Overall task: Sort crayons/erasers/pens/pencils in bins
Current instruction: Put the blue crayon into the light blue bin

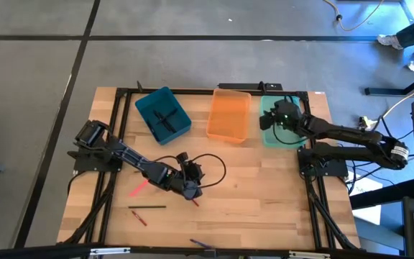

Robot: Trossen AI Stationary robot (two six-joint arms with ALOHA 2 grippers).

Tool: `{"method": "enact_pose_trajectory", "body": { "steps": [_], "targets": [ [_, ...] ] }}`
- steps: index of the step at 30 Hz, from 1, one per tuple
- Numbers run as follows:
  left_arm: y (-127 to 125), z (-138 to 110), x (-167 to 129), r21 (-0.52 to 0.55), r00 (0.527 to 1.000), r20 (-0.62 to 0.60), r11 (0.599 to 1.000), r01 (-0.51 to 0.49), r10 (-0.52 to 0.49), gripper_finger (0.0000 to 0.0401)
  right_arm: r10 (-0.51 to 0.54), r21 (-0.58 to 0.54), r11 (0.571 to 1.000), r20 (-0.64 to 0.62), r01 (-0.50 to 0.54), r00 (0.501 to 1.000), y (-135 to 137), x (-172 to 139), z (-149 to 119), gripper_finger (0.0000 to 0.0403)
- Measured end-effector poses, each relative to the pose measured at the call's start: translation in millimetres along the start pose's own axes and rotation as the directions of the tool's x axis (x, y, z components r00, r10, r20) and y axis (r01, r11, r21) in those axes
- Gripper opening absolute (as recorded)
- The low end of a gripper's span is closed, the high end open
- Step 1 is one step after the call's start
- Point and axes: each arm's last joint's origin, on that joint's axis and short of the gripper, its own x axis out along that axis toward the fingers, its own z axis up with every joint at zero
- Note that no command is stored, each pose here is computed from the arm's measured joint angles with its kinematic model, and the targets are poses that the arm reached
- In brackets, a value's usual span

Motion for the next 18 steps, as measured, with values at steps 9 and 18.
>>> {"method": "enact_pose_trajectory", "body": {
  "steps": [9, 18],
  "targets": [
    [-1, -1, -3, -0.006, 0.999, 0.026, 0.999, -0.035, 0.035, 0.0172, 0.219, -0.063, 0.975, 0.083, -0.214, 0.972, 39, -26, 9, 0.0169],
    [-7, 3, -8, 0.040, 0.992, 0.113, 0.997, -0.068, 0.063, 0.0170, 0.459, -0.043, 0.887, 0.193, -0.460, 0.867, 78, -50, 6, 0.0169]
  ]
}}
